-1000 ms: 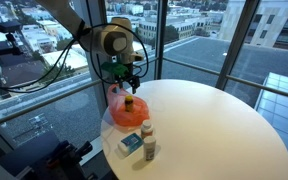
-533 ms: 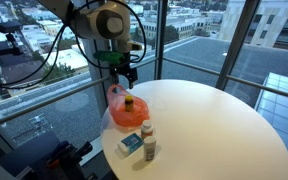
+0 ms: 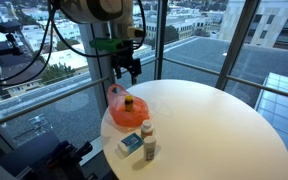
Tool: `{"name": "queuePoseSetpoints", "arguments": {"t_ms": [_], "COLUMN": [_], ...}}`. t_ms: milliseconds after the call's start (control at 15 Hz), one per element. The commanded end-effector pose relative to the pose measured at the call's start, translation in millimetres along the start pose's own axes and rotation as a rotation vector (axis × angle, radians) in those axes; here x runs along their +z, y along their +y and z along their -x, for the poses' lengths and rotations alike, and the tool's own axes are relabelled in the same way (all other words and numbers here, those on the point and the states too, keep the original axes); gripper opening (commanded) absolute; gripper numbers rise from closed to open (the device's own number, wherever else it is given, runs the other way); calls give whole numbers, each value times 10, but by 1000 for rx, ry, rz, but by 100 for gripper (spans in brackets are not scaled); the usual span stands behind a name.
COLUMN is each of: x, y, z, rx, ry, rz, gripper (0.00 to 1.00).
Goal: Pick up the brown medicine bottle with a yellow lid and put it in the orange plastic bag
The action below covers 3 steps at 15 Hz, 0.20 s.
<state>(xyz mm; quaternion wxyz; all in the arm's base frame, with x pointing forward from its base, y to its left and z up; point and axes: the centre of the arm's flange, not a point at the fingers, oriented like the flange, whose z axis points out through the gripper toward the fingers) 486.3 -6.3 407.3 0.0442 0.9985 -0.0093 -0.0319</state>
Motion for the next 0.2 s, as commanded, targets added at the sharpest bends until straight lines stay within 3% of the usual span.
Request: {"name": "queuePoseSetpoints", "arguments": {"t_ms": [0,133], "x": [-25,-29], "y": [40,80], "z": [21,45], "rx": [3,2], "ry": [5,6], "rz": [-1,-3], "gripper": [100,100]}}
